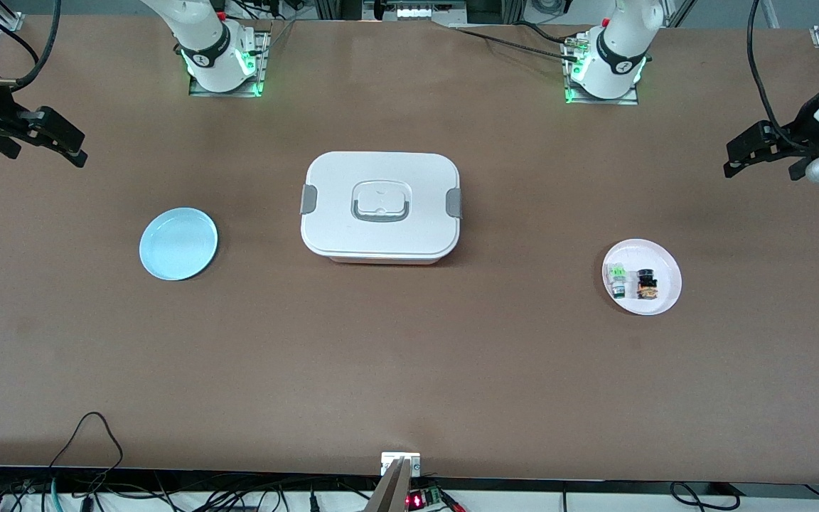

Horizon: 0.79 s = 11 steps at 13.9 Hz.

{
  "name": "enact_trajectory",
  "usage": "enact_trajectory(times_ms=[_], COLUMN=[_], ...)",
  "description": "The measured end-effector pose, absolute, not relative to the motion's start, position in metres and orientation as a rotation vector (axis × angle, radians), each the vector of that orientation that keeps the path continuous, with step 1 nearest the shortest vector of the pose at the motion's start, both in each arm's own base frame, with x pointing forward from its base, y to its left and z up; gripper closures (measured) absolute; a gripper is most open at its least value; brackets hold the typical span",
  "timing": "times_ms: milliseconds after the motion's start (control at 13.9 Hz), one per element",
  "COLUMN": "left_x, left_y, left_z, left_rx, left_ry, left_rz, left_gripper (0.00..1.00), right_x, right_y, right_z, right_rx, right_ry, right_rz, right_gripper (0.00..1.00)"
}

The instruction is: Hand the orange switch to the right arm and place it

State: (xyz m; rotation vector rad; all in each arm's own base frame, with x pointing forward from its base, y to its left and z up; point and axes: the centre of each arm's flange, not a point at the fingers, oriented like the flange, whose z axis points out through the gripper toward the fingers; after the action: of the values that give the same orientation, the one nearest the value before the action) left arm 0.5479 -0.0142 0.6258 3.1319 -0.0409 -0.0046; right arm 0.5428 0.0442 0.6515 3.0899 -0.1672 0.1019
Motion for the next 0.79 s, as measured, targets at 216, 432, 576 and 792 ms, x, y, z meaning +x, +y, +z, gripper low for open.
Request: enact_trajectory(times_ms=[216,432,576,792], left_x=[0.5493,0.5498,0.5498,0.5498], left_y=[-0.0151,-0.0145,-0.0145,-0.0143], left_z=[0.6270,0.6275,0.6276,0.6276], left_rx=[3.132,3.132,3.132,3.132], left_ry=[-0.044,-0.042,-0.042,-0.041], left_rz=[0.016,0.023,0.023,0.023], left_gripper=[0.00,0.00,0.00,0.00], right_x=[0.5430,0.5429,0.5429,0.5429], right_y=[0.0449,0.0461,0.0468,0.0474], right_z=[0.6517,0.6517,0.6518,0.6518], right_rx=[3.090,3.090,3.090,3.090], right_ry=[-0.165,-0.180,-0.187,-0.189], right_rz=[0.105,0.106,0.108,0.109], right_gripper=[0.00,0.00,0.00,0.00])
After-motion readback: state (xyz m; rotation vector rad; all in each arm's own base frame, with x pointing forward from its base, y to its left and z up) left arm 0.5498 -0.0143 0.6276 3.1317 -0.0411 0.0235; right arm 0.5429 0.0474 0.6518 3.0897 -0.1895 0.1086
